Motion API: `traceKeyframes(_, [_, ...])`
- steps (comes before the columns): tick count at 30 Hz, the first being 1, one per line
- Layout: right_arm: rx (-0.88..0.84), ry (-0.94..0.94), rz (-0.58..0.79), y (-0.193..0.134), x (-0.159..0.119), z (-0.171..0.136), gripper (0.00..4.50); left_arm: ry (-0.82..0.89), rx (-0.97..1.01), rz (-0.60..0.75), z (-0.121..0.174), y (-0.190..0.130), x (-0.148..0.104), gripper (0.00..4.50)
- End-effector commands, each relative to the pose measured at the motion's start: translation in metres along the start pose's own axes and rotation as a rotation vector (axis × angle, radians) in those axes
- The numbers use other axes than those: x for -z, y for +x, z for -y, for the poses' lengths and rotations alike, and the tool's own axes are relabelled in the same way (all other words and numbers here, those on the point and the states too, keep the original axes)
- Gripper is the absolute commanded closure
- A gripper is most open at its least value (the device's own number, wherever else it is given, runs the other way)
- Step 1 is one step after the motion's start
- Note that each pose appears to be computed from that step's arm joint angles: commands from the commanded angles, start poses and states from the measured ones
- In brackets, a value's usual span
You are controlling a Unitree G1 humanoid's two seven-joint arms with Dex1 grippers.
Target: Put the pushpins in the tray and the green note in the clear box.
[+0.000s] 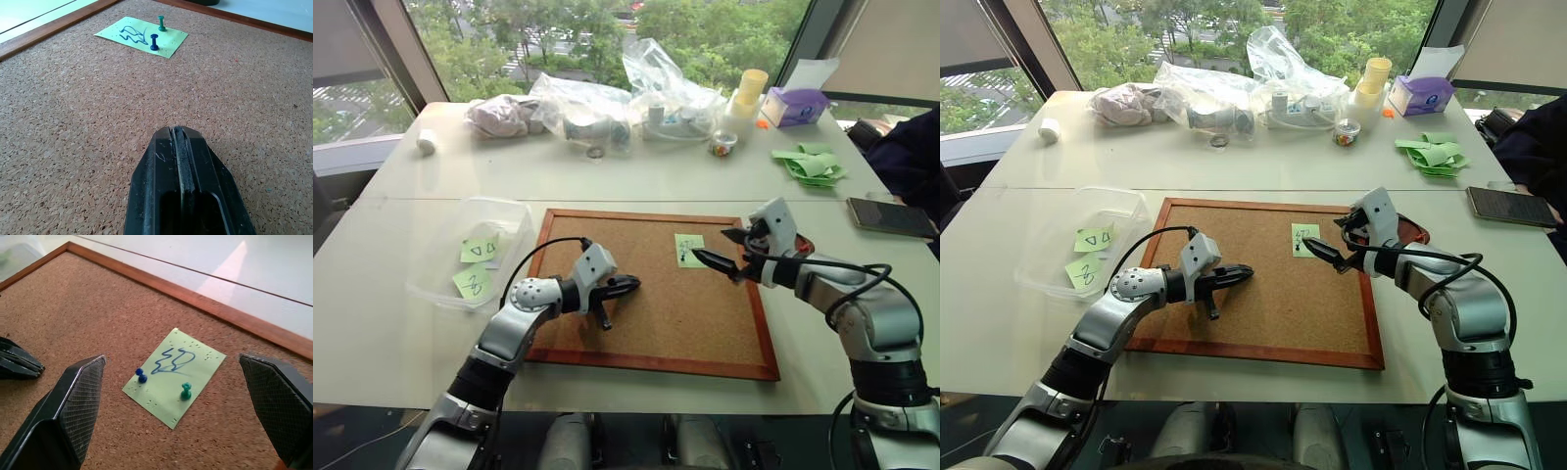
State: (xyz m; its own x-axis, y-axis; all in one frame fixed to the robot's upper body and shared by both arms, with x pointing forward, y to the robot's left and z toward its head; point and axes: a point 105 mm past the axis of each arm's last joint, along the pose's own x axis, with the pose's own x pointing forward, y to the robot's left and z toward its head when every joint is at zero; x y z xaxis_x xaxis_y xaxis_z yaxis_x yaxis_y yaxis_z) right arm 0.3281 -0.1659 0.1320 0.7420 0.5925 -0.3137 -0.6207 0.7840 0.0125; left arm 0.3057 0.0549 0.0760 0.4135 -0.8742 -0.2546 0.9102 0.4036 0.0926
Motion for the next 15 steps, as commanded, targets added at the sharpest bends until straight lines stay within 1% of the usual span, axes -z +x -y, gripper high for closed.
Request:
traceKeyframes(1, [0.019, -0.042, 0.005, 0.005, -0.003, 0.001, 1.3, -0.063, 0.016, -0.108, 0.007, -0.003, 0.03, 4.5])
traceKeyframes(5, [0.02, -0.049, -0.019, 0.011, 0.007, 0.002, 1.3, -0.06, 0.008, -0.108, 0.006, -0.004, 0.03, 4.5])
traceKeyframes(12, [0.026, -0.043, -0.026, 0.017, 0.014, 0.006, 1.3, -0.058, -0.003, -0.106, 0.006, -0.004, 0.029, 4.5])
traceKeyframes(14, [0.027, -0.041, -0.028, 0.018, 0.016, 0.007, 1.84, -0.059, -0.005, -0.105, 0.006, -0.004, 0.029, 4.5])
traceKeyframes(15, [0.027, -0.041, -0.028, 0.018, 0.016, 0.007, 2.21, -0.059, -0.006, -0.105, 0.006, -0.004, 0.029, 4.5])
